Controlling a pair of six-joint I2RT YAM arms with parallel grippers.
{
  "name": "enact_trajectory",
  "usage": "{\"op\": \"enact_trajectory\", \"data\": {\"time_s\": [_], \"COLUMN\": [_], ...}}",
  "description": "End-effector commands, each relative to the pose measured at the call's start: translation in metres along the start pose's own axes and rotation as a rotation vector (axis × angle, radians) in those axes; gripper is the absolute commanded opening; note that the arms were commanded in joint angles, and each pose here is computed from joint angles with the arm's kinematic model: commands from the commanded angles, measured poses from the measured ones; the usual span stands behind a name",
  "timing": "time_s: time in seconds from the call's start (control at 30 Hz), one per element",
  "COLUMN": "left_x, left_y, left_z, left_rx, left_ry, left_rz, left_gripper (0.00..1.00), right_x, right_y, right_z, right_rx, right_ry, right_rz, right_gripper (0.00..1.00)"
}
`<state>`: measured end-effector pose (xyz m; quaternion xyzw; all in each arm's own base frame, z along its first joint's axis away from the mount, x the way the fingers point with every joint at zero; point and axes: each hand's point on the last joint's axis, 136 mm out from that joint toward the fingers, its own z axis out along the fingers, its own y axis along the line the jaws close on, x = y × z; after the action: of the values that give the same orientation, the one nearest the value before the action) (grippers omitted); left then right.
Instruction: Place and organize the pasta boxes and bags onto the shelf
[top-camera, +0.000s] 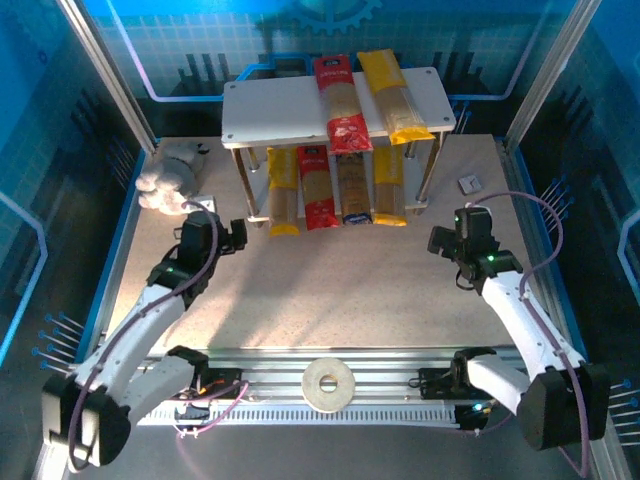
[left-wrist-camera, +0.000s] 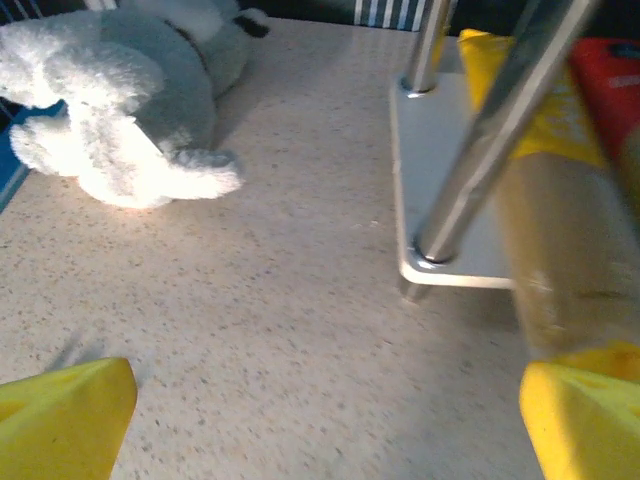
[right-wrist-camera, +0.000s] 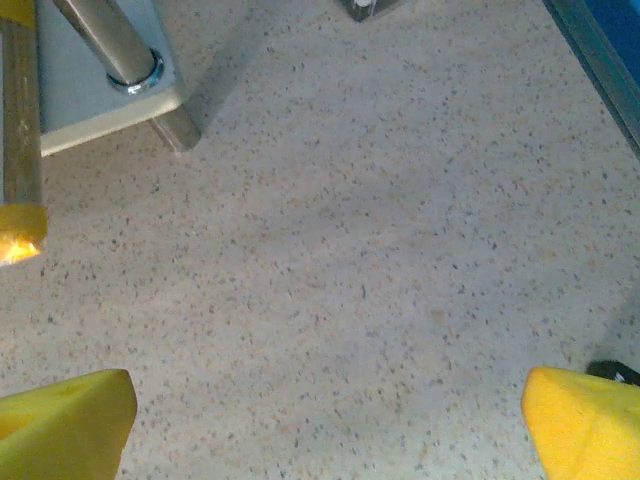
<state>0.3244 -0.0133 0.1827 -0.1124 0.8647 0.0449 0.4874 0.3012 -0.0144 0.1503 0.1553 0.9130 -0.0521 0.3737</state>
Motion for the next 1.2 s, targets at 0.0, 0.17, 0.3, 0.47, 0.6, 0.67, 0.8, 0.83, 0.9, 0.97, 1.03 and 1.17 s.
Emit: {"op": "enact_trajectory", "data": {"time_s": [0.0, 0.17, 0.3, 0.47, 0.6, 0.67, 0.8, 0.83, 0.9, 0.97, 1.03, 1.17], "left_x": [-0.005, 0.013, 0.017, 0.019, 0.04, 0.032, 0.037, 0.038, 0.037, 0.038, 0.038, 0.038], "left_y": [0.009, 0.011, 0.004, -0.003, -0.001, -0.001, -0.008, -0.01, -0.011, -0.011, -0.01, -0.011], "left_z": [0.033, 0.071, 0.086, 0.097, 0.098, 0.096, 0.103, 0.102, 0.101, 0.101, 0.101, 0.101], "left_rx": [-0.067, -0.091, -0.046, 0.041, 0.126, 0.138, 0.165, 0.177, 0.182, 0.181, 0.18, 0.181], "left_ry": [-0.114, -0.184, -0.231, -0.279, -0.247, -0.307, -0.24, -0.238, -0.249, -0.247, -0.246, -0.246], "left_rz": [0.015, 0.057, 0.1, 0.11, 0.07, 0.06, 0.088, 0.095, 0.097, 0.097, 0.097, 0.097], "left_gripper": [0.99, 0.99, 0.99, 0.99, 0.99, 1.0, 0.99, 0.99, 1.0, 0.99, 1.0, 0.99], "right_x": [-0.021, -0.022, -0.022, -0.024, -0.033, -0.037, -0.039, -0.038, -0.034, -0.037, -0.035, -0.031], "right_y": [0.004, 0.006, 0.007, 0.009, 0.013, 0.015, 0.018, 0.019, 0.02, 0.019, 0.018, 0.027], "right_z": [0.008, 0.021, 0.03, 0.041, 0.046, 0.047, 0.052, 0.054, 0.062, 0.066, 0.074, 0.075], "right_rx": [-0.008, 0.002, 0.009, 0.004, -0.014, -0.025, -0.042, -0.049, -0.063, -0.082, -0.084, -0.14], "right_ry": [-0.07, -0.081, -0.103, -0.157, -0.268, -0.326, -0.444, -0.47, -0.51, -0.558, -0.556, -0.547], "right_rz": [0.015, 0.003, -0.013, -0.057, -0.11, -0.127, -0.137, -0.138, -0.14, -0.122, -0.111, -0.139], "right_gripper": [1.0, 1.0, 1.0, 1.0, 1.0, 1.0, 1.0, 1.0, 1.0, 1.0, 1.0, 1.0]}}
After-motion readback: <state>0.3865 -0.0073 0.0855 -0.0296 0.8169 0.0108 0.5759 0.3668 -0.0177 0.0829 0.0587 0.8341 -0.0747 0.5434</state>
